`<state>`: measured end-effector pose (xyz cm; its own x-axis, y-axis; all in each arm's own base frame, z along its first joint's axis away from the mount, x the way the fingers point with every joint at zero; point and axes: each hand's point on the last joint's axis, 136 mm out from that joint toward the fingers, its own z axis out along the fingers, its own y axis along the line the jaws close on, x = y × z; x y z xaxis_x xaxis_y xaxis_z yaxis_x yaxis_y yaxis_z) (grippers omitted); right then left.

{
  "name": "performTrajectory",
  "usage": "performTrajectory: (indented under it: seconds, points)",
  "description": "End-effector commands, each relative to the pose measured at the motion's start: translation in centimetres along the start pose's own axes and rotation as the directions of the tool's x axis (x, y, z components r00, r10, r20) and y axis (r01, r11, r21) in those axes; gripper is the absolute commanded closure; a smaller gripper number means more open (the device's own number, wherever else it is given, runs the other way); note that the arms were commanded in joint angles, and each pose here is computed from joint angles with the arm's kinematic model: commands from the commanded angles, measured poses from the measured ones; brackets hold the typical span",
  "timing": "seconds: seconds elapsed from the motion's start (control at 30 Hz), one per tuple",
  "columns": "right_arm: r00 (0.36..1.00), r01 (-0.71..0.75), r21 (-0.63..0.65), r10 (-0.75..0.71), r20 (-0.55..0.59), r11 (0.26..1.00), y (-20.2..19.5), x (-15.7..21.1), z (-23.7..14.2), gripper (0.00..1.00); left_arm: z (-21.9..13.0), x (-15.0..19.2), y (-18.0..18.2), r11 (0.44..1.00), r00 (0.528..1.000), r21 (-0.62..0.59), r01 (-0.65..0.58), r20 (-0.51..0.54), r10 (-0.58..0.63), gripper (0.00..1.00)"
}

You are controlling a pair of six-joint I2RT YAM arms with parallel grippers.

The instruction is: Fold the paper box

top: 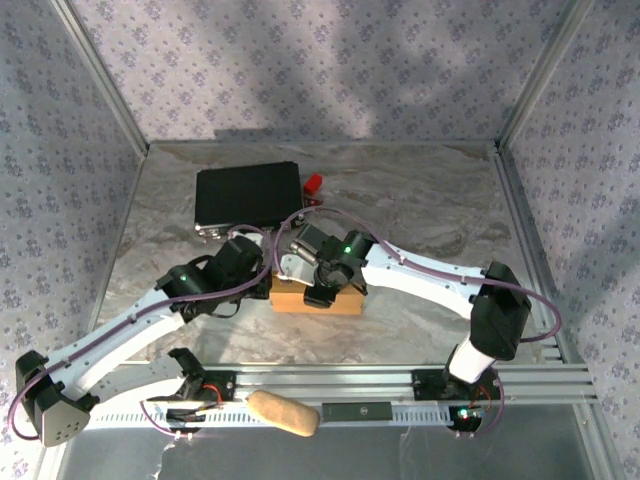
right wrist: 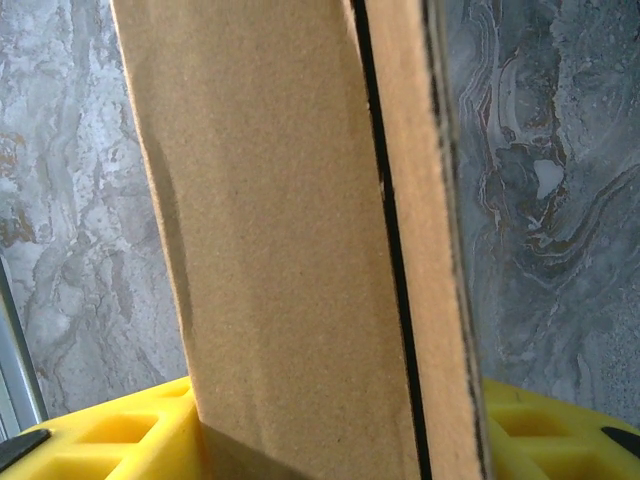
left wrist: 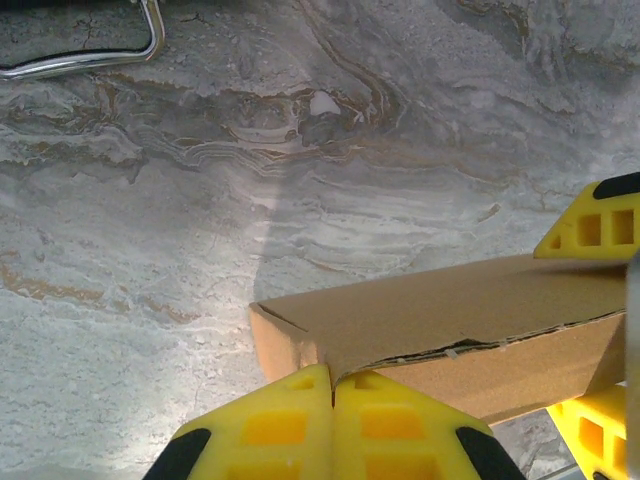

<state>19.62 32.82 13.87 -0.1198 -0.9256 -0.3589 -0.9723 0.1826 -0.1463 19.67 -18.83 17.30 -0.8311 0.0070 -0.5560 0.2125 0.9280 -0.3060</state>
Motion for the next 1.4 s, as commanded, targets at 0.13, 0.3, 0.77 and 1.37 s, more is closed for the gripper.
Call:
performTrajectory:
  seconds: [0.13,0.3,0.77,1.37]
  points:
    - [0.999,-0.037,0.009,0.037,0.026,0.999,-0.4,-0.1,-0.6,0.43,0.2,1.4,1.4,0.997,0.999,-0.073,-0.027,-0.040,0.024,1.00]
    - [0.997,-0.056,0.014,0.055,0.059,0.998,-0.6,-0.4,-1.3,0.40,0.8,1.9,1.4,0.998,0.999,-0.060,-0.026,-0.033,0.024,1.00]
    - [0.950,-0.224,0.068,0.203,0.237,0.972,-2.6,-0.6,-6.3,0.37,1.1,2.0,1.1,0.997,0.999,-0.069,-0.032,-0.019,0.031,1.00]
    - [0.447,-0.838,-0.087,0.769,0.457,0.538,-7.2,11.4,-12.0,0.63,0.7,1.4,0.6,0.996,0.999,-0.067,-0.051,-0.013,0.050,1.00]
